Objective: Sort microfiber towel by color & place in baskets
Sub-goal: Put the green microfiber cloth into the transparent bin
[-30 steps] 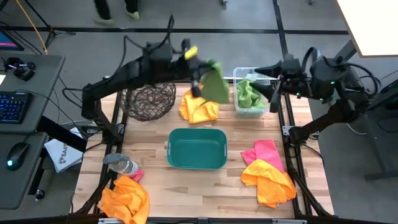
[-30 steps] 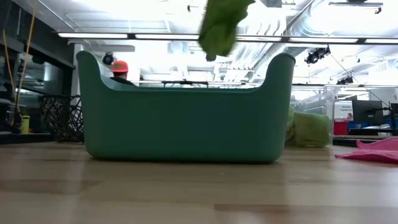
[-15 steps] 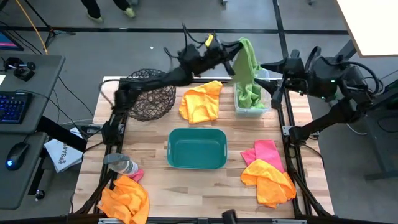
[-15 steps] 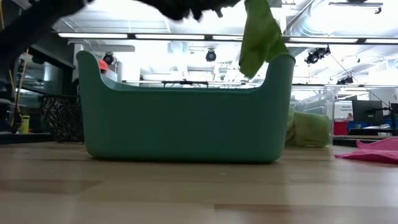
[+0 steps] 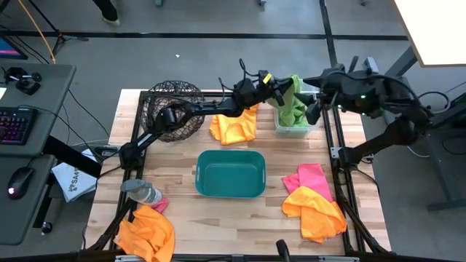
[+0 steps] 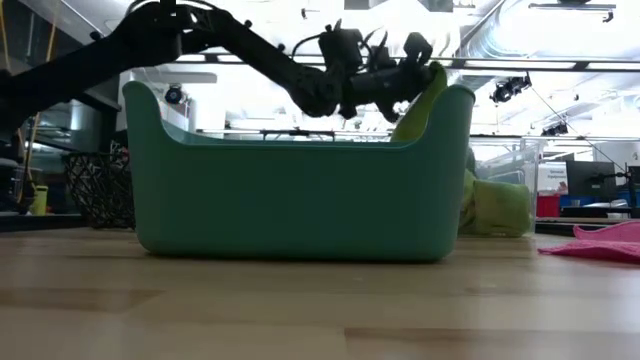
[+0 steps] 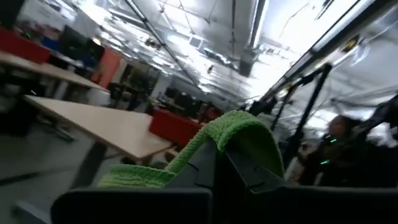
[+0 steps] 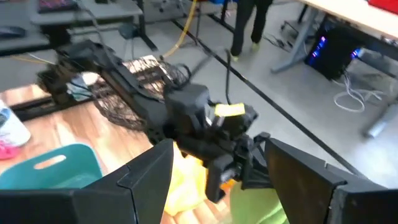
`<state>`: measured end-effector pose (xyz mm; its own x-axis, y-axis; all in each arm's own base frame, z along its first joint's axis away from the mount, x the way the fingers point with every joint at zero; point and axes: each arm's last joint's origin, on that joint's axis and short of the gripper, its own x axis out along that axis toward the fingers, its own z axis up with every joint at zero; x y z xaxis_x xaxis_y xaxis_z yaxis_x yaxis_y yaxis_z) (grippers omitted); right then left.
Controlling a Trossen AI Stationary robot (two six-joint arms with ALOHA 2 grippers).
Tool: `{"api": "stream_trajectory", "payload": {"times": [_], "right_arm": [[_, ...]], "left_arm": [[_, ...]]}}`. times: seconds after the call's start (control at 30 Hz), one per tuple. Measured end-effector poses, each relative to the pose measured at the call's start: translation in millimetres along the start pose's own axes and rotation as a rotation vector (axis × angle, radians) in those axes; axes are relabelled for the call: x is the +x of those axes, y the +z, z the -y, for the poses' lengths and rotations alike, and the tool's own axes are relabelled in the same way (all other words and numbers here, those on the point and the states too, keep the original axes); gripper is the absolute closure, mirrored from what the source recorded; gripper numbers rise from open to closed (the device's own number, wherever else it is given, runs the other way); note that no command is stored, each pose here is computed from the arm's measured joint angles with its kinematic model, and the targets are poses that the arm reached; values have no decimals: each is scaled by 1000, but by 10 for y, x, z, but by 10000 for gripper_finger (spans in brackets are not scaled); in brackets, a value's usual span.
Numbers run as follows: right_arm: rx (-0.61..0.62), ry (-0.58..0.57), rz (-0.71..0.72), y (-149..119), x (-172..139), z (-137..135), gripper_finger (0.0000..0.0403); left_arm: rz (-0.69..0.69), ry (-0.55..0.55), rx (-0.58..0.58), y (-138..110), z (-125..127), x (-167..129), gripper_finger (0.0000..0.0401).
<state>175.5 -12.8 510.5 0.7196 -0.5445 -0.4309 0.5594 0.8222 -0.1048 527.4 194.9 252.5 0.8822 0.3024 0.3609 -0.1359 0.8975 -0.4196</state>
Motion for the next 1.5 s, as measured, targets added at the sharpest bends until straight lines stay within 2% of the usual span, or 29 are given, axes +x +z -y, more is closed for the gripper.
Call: {"api": "stream_trajectory", "payload": {"times": [0.1, 0.3, 0.37, 0.5, 0.57, 0.67, 0.77, 1.0, 1.1, 1.23, 1.3, 1.4, 1.5], "right_arm": [[11, -31, -40, -63, 114, -18, 153], [93, -114, -115, -197, 355, 1, 153], [148, -164, -134, -241, 432, 37, 153], [300, -344, -190, -367, 536, 186, 155], [330, -400, -233, -430, 578, 263, 158], [393, -449, -312, -530, 643, 365, 164], [457, -440, -410, -626, 719, 452, 170], [495, -401, -572, -850, 943, 595, 174], [496, -394, -623, -947, 1032, 653, 174], [475, -302, -653, -1046, 1177, 685, 174], [451, -237, -636, -1078, 1269, 691, 174], [398, -137, -581, -1128, 1432, 688, 174], [343, -38, -518, -1166, 1582, 685, 174]], "left_arm": [[7, -34, -18, -10, 148, 8, 401], [-102, -55, 179, -204, 332, 0, 384], [-147, -46, 217, -258, 339, -6, 368], [-222, -29, 320, -328, 300, -18, 324], [-271, -17, 356, -367, 273, -29, 300], [-344, 2, 386, -394, 239, -46, 270], [-431, 13, 443, -315, 277, -63, 253], [-524, 4, 648, 42, 405, -90, 249], [-566, 11, 723, 293, 432, -123, 249], [-681, 68, 851, 694, 439, -242, 249], [-742, 92, 842, 970, 432, -347, 249], [-729, 111, 745, 1494, 385, -502, 255], [-659, 139, 647, 1984, 339, -722, 288]]}}
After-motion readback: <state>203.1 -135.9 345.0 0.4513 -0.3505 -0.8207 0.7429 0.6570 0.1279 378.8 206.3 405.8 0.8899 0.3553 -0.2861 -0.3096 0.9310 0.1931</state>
